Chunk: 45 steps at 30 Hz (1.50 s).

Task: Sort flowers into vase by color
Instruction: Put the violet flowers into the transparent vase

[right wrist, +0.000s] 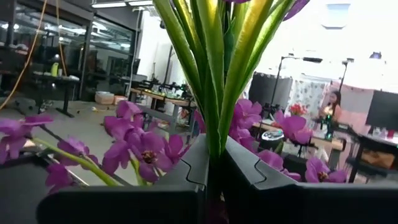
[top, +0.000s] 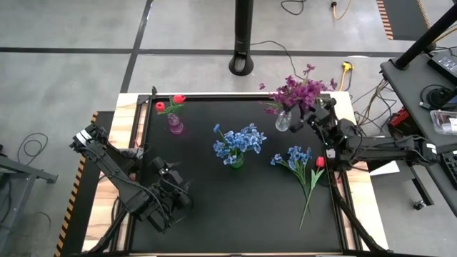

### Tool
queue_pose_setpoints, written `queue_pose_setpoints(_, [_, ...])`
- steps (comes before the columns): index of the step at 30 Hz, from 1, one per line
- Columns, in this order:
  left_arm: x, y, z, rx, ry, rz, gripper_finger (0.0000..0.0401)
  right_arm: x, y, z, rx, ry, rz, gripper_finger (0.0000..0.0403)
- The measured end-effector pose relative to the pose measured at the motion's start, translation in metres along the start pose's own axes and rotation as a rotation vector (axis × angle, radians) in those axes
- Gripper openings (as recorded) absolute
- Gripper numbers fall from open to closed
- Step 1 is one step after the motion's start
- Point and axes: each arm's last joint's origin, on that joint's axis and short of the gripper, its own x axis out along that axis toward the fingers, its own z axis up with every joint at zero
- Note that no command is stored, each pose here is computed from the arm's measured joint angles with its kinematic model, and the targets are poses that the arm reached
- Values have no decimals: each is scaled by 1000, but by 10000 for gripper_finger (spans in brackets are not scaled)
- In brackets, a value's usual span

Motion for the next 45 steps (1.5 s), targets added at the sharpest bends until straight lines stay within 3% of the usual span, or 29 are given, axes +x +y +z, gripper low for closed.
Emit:
queue_pose_setpoints(19, [1, -1, -1, -1, 0, -1, 348, 2, 3, -12, 45, 55, -25, 18])
queue_pose_setpoints(45, [1, -1, -1, -8, 0, -6, 348, 8, 14, -27, -6, 142, -19, 18])
